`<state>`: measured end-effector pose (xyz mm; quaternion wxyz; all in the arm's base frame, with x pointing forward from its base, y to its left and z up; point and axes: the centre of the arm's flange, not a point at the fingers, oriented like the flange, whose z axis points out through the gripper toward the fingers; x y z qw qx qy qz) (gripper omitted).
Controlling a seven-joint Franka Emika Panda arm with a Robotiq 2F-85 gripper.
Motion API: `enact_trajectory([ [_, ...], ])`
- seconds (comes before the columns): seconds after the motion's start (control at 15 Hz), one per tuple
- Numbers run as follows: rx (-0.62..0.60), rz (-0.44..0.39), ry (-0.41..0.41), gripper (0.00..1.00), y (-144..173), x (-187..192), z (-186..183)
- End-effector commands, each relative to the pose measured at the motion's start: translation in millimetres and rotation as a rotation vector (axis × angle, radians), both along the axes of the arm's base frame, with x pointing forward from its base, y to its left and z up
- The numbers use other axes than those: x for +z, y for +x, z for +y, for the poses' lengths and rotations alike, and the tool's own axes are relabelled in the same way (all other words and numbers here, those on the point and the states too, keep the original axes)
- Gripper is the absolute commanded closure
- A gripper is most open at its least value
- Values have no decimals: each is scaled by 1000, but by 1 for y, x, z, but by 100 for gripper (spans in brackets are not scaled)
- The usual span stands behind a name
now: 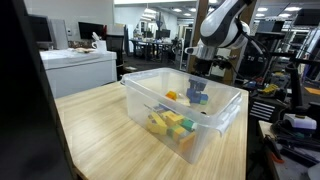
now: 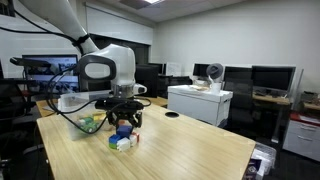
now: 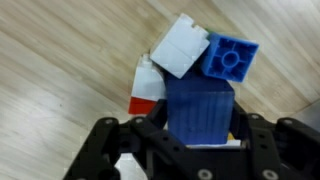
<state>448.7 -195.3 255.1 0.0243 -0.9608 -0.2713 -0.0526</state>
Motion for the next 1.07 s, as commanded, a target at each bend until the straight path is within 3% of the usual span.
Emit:
enact_trajectory([
  [0.0,-62,-42,-7,65,12,30,-13],
  [0.27,-145,-157,50,65,42,89,-12],
  [0.53,-149,-250,179,65,52,149,23],
  [0.8,-88,-212,269,65,33,159,67],
  [1.0,-36,-145,286,65,13,146,91],
])
